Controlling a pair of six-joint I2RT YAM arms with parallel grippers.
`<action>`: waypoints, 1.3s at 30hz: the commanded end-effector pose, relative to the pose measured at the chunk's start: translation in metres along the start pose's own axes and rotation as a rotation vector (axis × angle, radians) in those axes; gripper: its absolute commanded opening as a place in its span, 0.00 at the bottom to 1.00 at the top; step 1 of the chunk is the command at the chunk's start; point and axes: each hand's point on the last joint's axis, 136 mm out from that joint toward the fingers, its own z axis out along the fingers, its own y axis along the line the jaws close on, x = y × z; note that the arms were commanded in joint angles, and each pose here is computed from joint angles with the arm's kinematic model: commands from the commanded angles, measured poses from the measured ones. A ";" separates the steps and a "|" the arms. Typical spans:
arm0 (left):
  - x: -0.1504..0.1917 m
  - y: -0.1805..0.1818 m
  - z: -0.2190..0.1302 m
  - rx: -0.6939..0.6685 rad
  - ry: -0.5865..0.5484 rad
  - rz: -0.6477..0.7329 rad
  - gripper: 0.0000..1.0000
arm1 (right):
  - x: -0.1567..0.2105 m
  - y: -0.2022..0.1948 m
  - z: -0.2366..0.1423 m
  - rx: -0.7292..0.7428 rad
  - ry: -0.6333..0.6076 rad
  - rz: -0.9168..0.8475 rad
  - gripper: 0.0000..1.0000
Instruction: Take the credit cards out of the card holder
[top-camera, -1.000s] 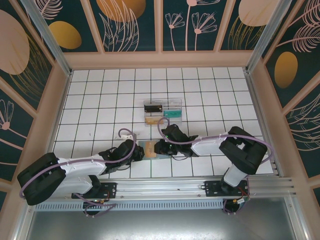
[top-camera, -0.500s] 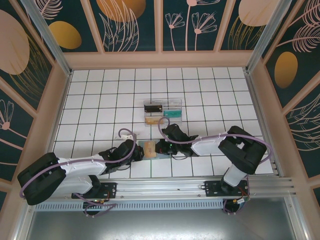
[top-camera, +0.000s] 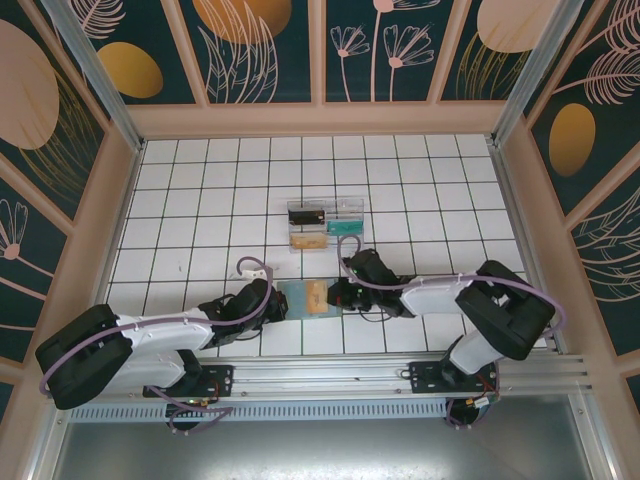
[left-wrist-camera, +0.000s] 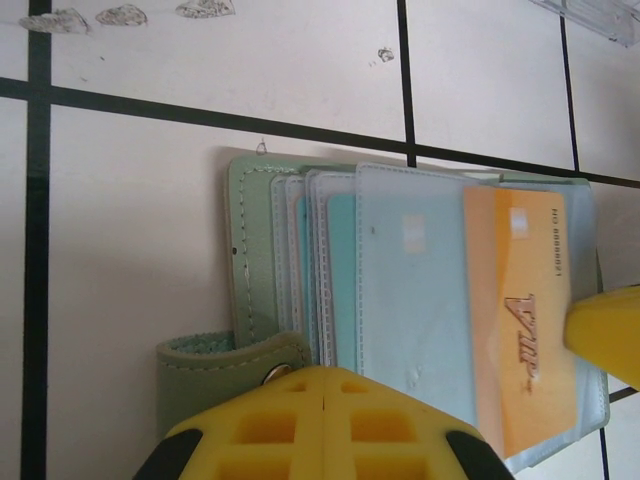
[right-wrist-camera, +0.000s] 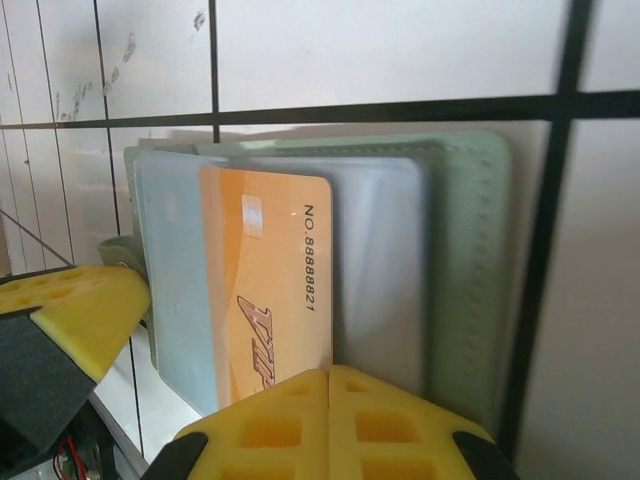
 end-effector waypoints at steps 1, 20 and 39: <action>0.005 0.021 -0.002 -0.098 0.016 0.018 0.00 | -0.002 -0.003 -0.014 -0.009 -0.027 -0.008 0.00; -0.048 -0.028 -0.045 0.079 -0.188 0.008 0.76 | -0.054 0.061 -0.112 0.037 -0.310 -0.459 0.00; -0.069 -0.011 -0.094 0.189 -0.404 -0.033 0.99 | -0.092 0.138 -0.101 0.373 -0.236 -1.598 0.00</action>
